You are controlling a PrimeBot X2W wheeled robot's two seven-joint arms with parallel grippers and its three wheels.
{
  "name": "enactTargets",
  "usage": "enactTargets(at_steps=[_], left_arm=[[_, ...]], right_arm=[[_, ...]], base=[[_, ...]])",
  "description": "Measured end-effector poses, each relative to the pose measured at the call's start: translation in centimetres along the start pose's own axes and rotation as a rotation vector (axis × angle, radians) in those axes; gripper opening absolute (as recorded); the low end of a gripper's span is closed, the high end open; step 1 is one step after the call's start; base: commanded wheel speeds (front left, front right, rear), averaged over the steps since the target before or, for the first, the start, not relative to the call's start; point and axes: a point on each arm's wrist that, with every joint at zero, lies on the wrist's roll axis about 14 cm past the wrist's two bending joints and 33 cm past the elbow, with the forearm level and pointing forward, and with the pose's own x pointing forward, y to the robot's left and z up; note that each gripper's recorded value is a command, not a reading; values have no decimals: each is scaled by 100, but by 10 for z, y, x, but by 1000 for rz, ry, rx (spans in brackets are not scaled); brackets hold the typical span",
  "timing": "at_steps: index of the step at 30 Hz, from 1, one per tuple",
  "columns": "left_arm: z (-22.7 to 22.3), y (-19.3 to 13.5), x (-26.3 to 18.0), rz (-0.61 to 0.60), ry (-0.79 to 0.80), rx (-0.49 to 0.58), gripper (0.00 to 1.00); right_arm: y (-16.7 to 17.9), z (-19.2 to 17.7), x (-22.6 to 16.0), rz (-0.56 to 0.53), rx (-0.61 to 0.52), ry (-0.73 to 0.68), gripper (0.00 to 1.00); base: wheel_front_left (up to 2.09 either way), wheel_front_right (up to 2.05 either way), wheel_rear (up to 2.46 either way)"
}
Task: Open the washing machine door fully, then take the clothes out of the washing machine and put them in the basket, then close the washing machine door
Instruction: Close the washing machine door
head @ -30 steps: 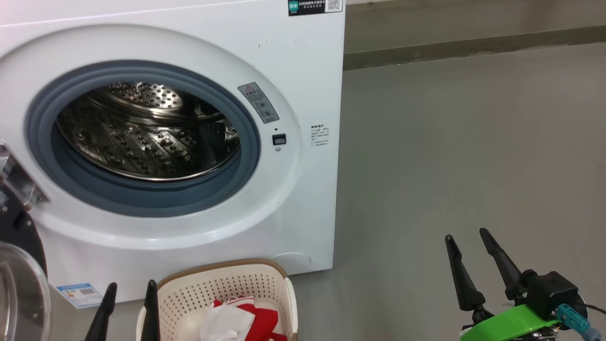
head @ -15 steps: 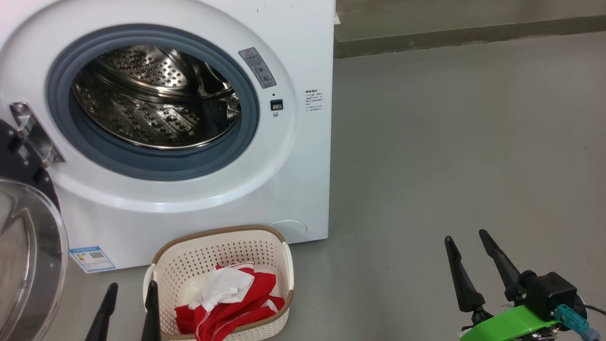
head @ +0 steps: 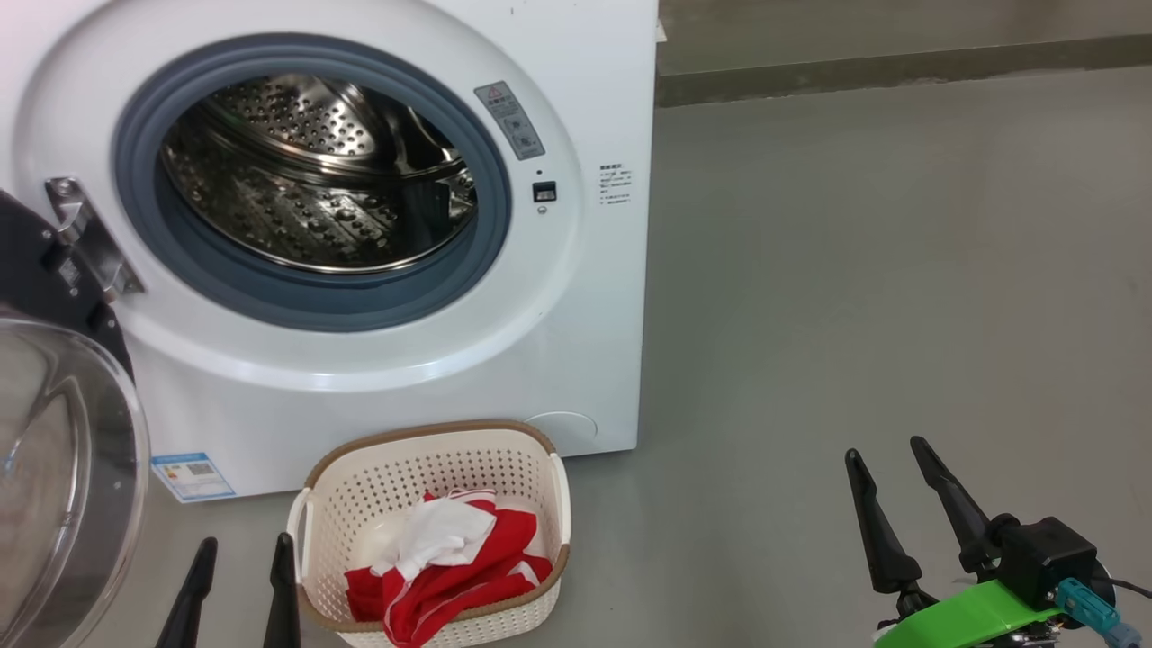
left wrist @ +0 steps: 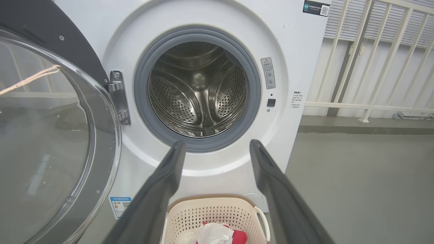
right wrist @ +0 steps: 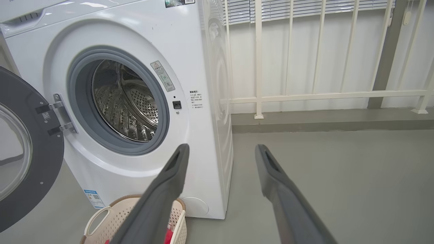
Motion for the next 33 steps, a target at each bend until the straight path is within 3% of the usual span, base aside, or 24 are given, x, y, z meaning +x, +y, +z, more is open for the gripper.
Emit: enactTargets(at_steps=[10,33], left_arm=[[7,23,-12,88,-20,13,100],[36,101,-91,393,-74,62,100]], right_arm=[[26,-8,12,82,9,23,100],[140,-32,39,414,49,92,100]], base=[[0,0,0],[0,0,0]])
